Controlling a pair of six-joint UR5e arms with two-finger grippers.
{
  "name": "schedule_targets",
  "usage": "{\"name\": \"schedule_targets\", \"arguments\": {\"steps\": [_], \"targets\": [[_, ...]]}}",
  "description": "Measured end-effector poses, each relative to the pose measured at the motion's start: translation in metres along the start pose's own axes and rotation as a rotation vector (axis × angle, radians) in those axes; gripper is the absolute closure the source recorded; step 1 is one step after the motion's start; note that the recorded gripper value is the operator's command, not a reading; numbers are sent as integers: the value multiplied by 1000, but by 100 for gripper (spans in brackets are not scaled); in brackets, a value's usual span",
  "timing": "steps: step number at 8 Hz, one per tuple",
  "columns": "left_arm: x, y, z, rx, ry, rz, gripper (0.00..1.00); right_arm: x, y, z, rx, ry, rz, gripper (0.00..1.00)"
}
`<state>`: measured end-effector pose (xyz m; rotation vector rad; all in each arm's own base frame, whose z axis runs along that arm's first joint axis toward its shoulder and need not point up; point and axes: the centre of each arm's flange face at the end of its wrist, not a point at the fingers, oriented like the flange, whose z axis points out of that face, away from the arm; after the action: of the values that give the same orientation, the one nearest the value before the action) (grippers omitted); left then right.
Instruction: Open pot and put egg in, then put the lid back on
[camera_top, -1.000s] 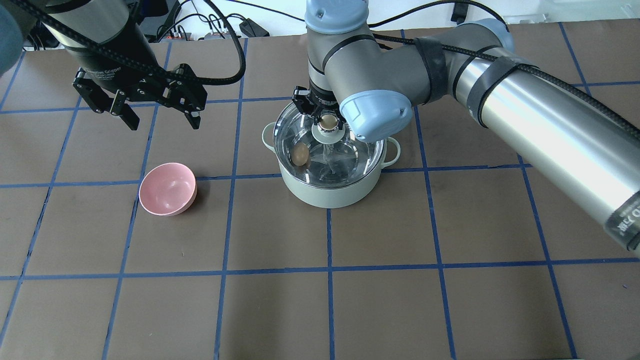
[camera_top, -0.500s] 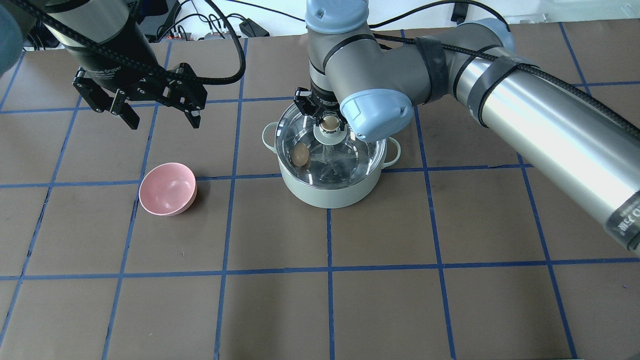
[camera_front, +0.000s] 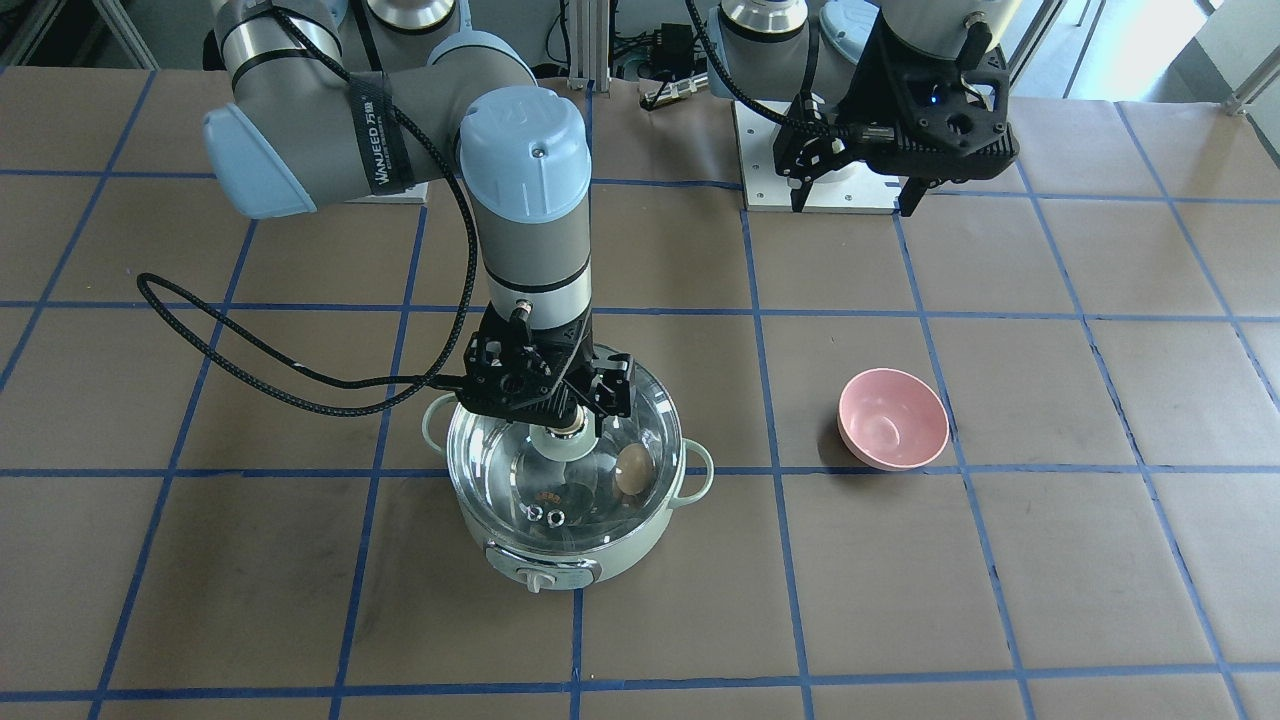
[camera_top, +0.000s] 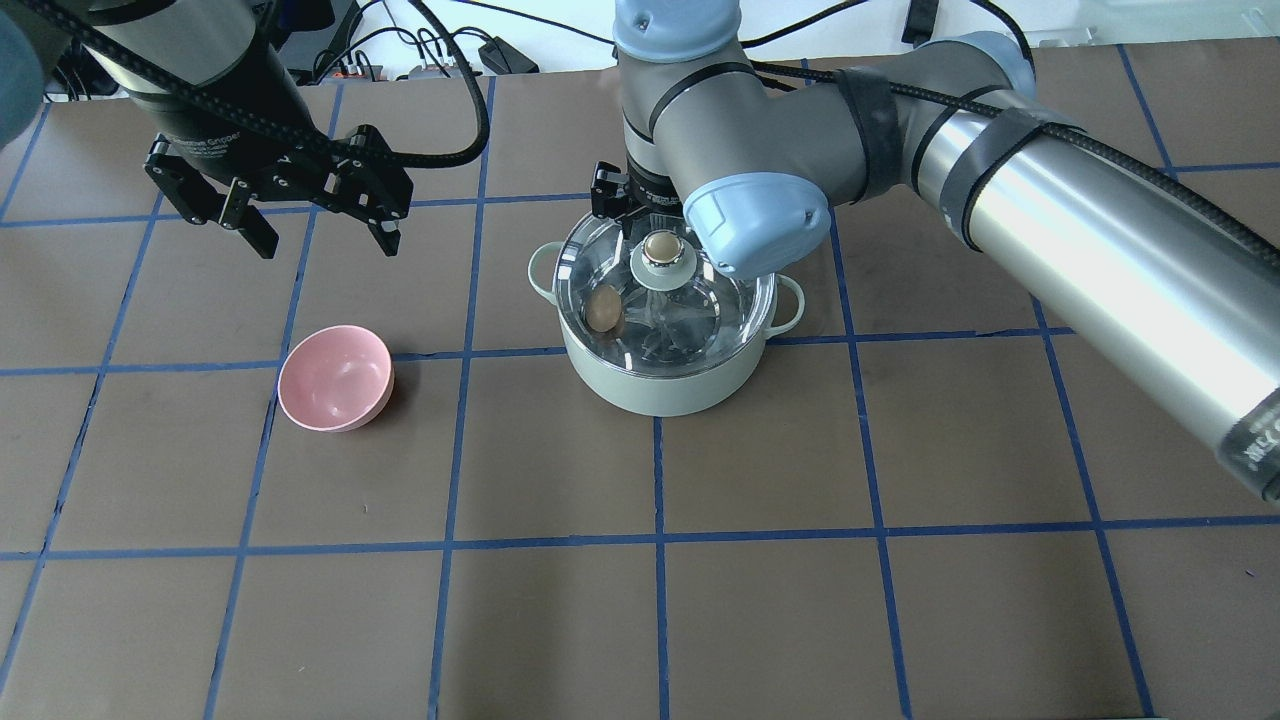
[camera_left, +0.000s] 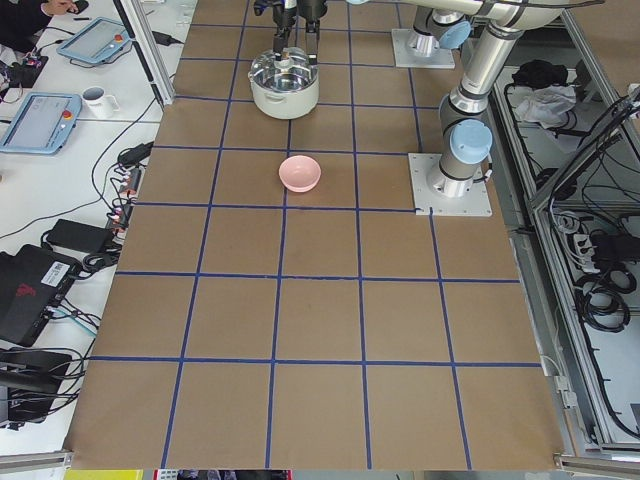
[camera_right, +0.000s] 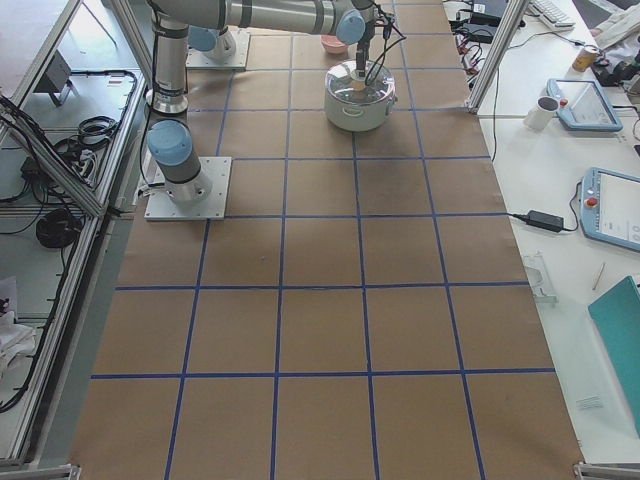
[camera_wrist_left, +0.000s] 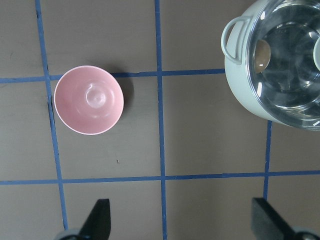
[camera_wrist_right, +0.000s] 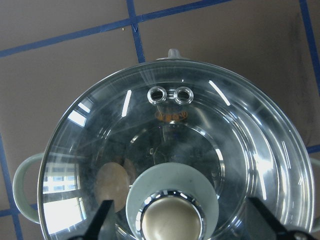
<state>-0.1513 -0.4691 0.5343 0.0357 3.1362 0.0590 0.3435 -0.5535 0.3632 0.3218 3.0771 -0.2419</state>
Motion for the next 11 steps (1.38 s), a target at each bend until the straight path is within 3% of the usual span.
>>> {"name": "schedule_targets", "arguments": {"steps": [2, 5, 8, 11], "targets": [[0, 0, 0, 1, -1, -1, 0, 23, -22, -30, 24, -19, -42, 2], [0, 0, 0, 3, -2, -1, 0, 135, -54, -122, -5, -40, -171, 0], [0, 0, 0, 5, -3, 0, 0, 200, -27, -189, -17, -21, -294, 0], [0, 0, 0, 5, -3, 0, 0, 212, -1, -197, -18, -14, -411, 0]]}}
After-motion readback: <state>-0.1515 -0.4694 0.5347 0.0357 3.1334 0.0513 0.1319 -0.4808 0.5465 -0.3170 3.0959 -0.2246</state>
